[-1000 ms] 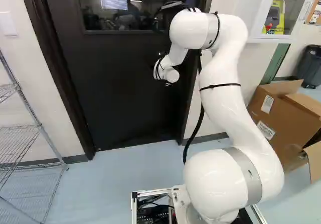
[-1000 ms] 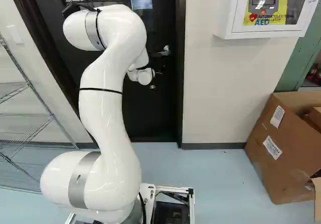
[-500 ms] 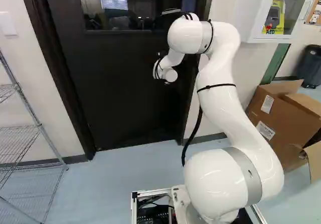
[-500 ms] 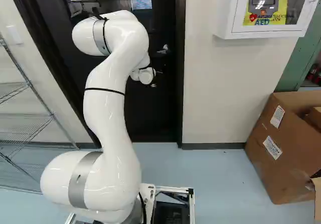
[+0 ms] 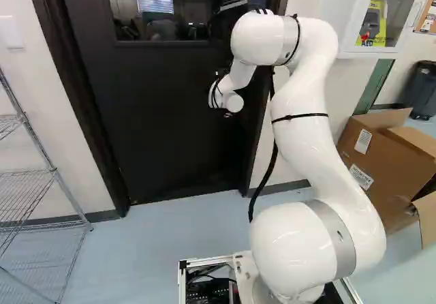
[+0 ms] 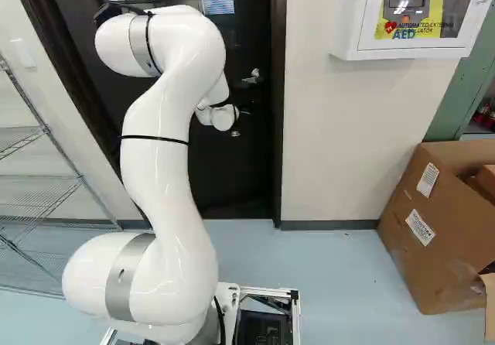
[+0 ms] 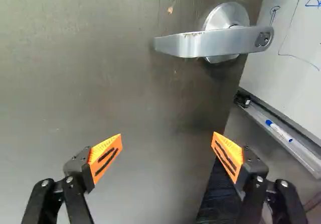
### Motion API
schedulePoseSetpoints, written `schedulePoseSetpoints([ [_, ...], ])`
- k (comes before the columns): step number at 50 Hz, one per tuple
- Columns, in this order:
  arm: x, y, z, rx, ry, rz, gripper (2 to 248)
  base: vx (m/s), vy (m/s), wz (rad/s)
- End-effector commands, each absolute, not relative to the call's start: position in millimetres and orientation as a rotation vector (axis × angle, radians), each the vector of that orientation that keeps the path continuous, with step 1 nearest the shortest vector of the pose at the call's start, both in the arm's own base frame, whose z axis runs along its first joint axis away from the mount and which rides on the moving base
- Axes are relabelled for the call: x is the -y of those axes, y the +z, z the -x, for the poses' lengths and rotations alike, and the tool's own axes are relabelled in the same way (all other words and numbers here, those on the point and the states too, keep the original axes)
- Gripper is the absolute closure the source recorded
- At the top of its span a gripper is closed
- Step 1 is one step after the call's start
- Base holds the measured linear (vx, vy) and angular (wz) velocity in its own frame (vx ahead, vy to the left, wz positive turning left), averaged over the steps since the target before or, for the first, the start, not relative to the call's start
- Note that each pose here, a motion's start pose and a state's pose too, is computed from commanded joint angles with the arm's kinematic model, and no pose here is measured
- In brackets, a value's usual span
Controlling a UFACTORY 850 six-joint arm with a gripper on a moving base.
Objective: Open the door and move inside
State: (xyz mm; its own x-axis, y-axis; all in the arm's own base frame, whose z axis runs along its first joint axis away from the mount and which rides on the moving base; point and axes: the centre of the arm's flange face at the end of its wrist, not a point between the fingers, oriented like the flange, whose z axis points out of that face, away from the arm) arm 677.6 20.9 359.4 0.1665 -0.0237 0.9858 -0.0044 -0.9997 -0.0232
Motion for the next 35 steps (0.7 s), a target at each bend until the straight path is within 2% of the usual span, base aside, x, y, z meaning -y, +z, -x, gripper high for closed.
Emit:
schedulePoseSetpoints([
  [35,-20,371,-607,-0.037,-1.951,2.444,3,0.0,0.0,0.0],
])
